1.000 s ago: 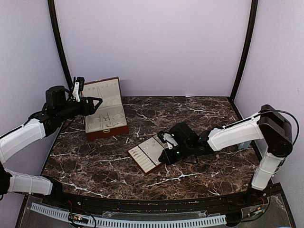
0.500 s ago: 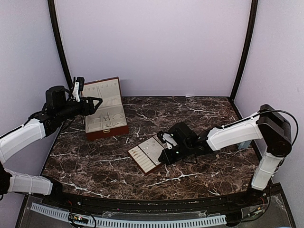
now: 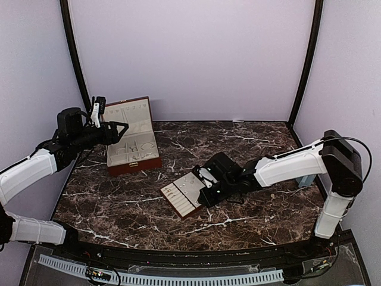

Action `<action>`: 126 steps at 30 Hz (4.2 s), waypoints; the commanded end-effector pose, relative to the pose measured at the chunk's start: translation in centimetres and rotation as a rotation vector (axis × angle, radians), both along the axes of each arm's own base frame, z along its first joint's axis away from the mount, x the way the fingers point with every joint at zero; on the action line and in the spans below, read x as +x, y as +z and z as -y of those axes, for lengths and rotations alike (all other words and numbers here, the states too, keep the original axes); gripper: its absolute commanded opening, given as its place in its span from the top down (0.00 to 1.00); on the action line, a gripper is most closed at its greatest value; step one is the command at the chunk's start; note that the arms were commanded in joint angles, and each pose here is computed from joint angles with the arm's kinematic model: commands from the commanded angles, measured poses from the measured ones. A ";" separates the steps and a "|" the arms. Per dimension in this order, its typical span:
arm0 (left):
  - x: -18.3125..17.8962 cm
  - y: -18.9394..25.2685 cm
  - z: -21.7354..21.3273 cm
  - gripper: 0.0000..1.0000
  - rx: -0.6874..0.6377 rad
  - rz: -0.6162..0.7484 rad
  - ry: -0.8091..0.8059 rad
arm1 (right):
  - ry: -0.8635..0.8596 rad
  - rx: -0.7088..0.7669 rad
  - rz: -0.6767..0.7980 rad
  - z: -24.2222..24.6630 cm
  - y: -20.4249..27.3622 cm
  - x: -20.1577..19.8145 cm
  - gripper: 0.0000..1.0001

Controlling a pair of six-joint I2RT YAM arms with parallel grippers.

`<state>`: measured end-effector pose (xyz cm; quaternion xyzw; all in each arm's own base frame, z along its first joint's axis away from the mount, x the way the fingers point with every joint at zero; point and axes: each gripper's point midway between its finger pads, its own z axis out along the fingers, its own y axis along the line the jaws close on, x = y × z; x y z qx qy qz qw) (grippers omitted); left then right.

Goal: Organize the mixed jewelry
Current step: Insert the earring into the earring holder, then adjust the earring on the earring holder, then adjust the earring at the center of the board.

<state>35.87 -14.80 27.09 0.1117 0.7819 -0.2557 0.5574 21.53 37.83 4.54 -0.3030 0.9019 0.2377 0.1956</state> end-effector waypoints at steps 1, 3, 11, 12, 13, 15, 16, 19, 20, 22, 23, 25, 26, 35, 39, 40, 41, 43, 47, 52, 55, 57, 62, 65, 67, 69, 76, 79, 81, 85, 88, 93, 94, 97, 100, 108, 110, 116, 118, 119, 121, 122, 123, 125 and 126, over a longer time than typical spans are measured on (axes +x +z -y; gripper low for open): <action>-0.3 -0.4 0.0 0.31 -0.009 -0.011 -0.007 | 0.014 -0.111 0.012 0.8 -1.8 -0.3 0.94; -0.3 -0.4 -0.1 0.31 -0.009 -0.011 -0.005 | 0.012 -0.125 0.018 0.8 -1.7 -0.3 0.93; -0.3 -0.3 -0.1 0.31 -0.011 -0.009 -0.006 | -0.011 -0.140 0.048 0.8 -0.6 0.4 0.86; -0.3 -0.3 -0.1 0.31 -0.011 -0.009 -0.006 | -0.013 -0.138 0.052 0.7 -0.3 0.4 0.84; -0.3 -0.3 -0.1 0.31 -0.011 -0.010 -0.005 | -0.015 -0.134 0.056 0.6 0.0 0.5 0.83; -0.3 -0.3 -0.1 0.31 -0.012 -0.010 -0.004 | -0.018 -0.122 0.063 0.4 0.6 0.7 0.80; -0.4 -0.2 -0.1 0.31 -0.012 -0.009 -0.005 | -0.020 -0.115 0.064 0.2 0.9 0.8 0.79; -0.4 -0.3 -0.1 0.30 -0.013 -0.010 -0.006 | -0.025 -0.093 0.070 -0.1 1.8 0.9 0.75; -0.4 -0.3 0.0 0.30 -0.014 -0.011 -0.007 | -0.027 -0.082 0.073 -0.2 2.2 1.0 0.74; -0.4 -0.3 0.0 0.30 -0.014 -0.011 -0.008 | -0.030 -0.062 0.077 -0.4 2.9 1.1 0.72; -0.4 -0.3 0.0 0.30 -0.014 -0.010 -0.008 | -0.031 -0.049 0.078 -0.6 3.2 1.1 0.71; -0.4 -0.3 0.0 0.30 -0.015 -0.010 -0.008 | -0.032 -0.026 0.081 -0.8 3.9 1.1 0.71; -0.4 -0.3 -0.1 0.31 -0.014 -0.009 -0.007 | -0.034 -0.022 0.081 -0.8 4.0 1.1 0.72; -0.4 -0.3 -0.1 0.30 -0.013 -0.010 -0.005 | -0.038 0.001 0.051 -1.0 3.2 0.6 0.89; -0.4 -0.4 -0.1 0.30 -0.013 -0.012 -0.004 | -0.034 0.002 0.035 -1.2 2.4 0.4 0.94; -0.4 -0.4 -0.1 0.30 -0.013 -0.012 -0.006 | -0.034 -0.001 0.032 -1.2 2.2 0.4 0.94; -0.4 -0.4 -0.1 0.30 -0.014 -0.012 -0.005 | -0.035 -0.005 0.028 -1.1 2.0 0.4 0.95; -0.4 -0.4 -0.1 0.30 -0.014 -0.013 -0.006 | -0.032 -0.012 0.021 -1.1 1.4 0.3 0.95; -0.4 -0.4 -0.1 0.30 -0.015 -0.013 -0.006 | -0.035 -0.020 0.005 -0.9 0.6 0.0 0.96; -0.4 -0.4 -0.1 0.30 -0.014 -0.013 -0.005 | -0.046 -0.039 0.000 -0.6 -0.3 0.1 0.96; -0.4 -0.4 -0.1 0.30 -0.015 -0.012 -0.006 | -0.048 -0.049 -0.005 -0.6 -0.8 0.1 0.96; -0.4 -0.5 -0.1 0.30 -0.015 -0.013 -0.007 | -0.050 -0.056 -0.007 -0.4 -1.1 0.0 0.96; -0.4 -0.4 -0.1 0.30 -0.014 -0.013 -0.005 | -0.058 -0.038 0.007 -0.4 -0.1 0.2 0.96; -0.4 -0.4 -0.1 0.30 -0.013 -0.010 -0.001 | -0.072 -0.002 0.040 -0.7 2.0 0.7 0.93; -0.4 -0.3 -0.2 0.30 -0.009 -0.007 0.004 | -0.081 0.026 0.057 -0.7 3.5 1.0 0.87; -0.4 -0.3 -0.3 0.30 -0.004 -0.004 0.009 | -0.119 0.041 0.105 -0.2 5.2 1.8 0.81; -0.3 -0.3 -0.8 0.30 0.009 0.003 0.033 | -0.322 0.027 0.184 5.7 7.9 4.3 0.62; -0.2 -0.4 -0.8 0.30 0.010 0.001 0.034 | -0.450 -0.012 0.168 10.5 6.8 5.5 0.61; -0.2 -0.5 -0.8 0.30 0.011 0.000 0.035 | -0.519 -0.029 0.159 13.4 6.3 5.9 0.59; -0.2 -0.6 -0.8 0.30 0.010 -0.005 0.034 | -0.641 -0.059 0.137 18.7 5.2 6.4 0.56; -0.1 -0.6 -0.7 0.30 0.010 -0.007 0.033 | -0.718 -0.070 0.106 21.9 4.3 6.6 0.55; -0.2 -0.8 -0.7 0.30 0.010 -0.011 0.031 | -0.826 -0.051 0.033 26.1 2.5 6.5 0.58; -0.1 -0.8 -0.7 0.30 0.009 -0.011 0.032 | -0.843 -0.039 0.024 26.7 2.4 6.6 0.58; -0.1 -0.8 -0.7 0.30 0.010 -0.012 0.031 | -0.884 -0.009 -0.008 28.1 1.8 6.4 0.59; -0.1 -0.9 -0.7 0.30 0.010 -0.014 0.030 | -0.898 0.024 -0.048 28.5 0.8 6.1 0.60; -0.1 -1.0 -0.6 0.30 0.009 -0.020 0.027 | -0.894 0.015 -0.109 28.4 -1.6 5.3 0.67; -0.1 -1.0 -0.6 0.30 0.009 -0.020 0.027 | -0.896 0.004 -0.113 28.5 -2.1 5.1 0.69; 0.0 -1.1 -0.6 0.30 0.010 -0.023 0.027 | -0.925 -0.048 -0.104 29.6 -2.7 4.8 0.77; 0.0 -1.1 -0.6 0.30 0.009 -0.023 0.027 | -0.930 -0.051 -0.111 29.7 -2.7 4.5 0.78; 0.0 -1.1 -0.6 0.30 0.010 -0.023 0.028 | -0.940 -0.063 -0.099 30.0 -2.7 4.5 0.78; 0.0 -1.0 -0.6 0.30 0.008 -0.022 0.027 | -0.943 -0.061 -0.100 30.0 -2.7 4.4 0.79; 0.0 -1.1 -0.6 0.30 0.009 -0.024 0.028 | -0.945 -0.060 -0.104 30.0 -2.8 4.3 0.80; 0.0 -1.1 -0.6 0.30 0.009 -0.024 0.027 | -0.944 -0.060 -0.108 30.0 -2.9 4.1 0.80; 0.0 -1.1 -0.6 0.30 0.007 -0.025 0.026 | -0.945 -0.057 -0.115 30.0 -3.0 4.0 0.82; 0.0 -1.1 -0.6 0.29 0.008 -0.025 0.027 | -0.943 -0.059 -0.118 30.0 -3.1 3.9 0.82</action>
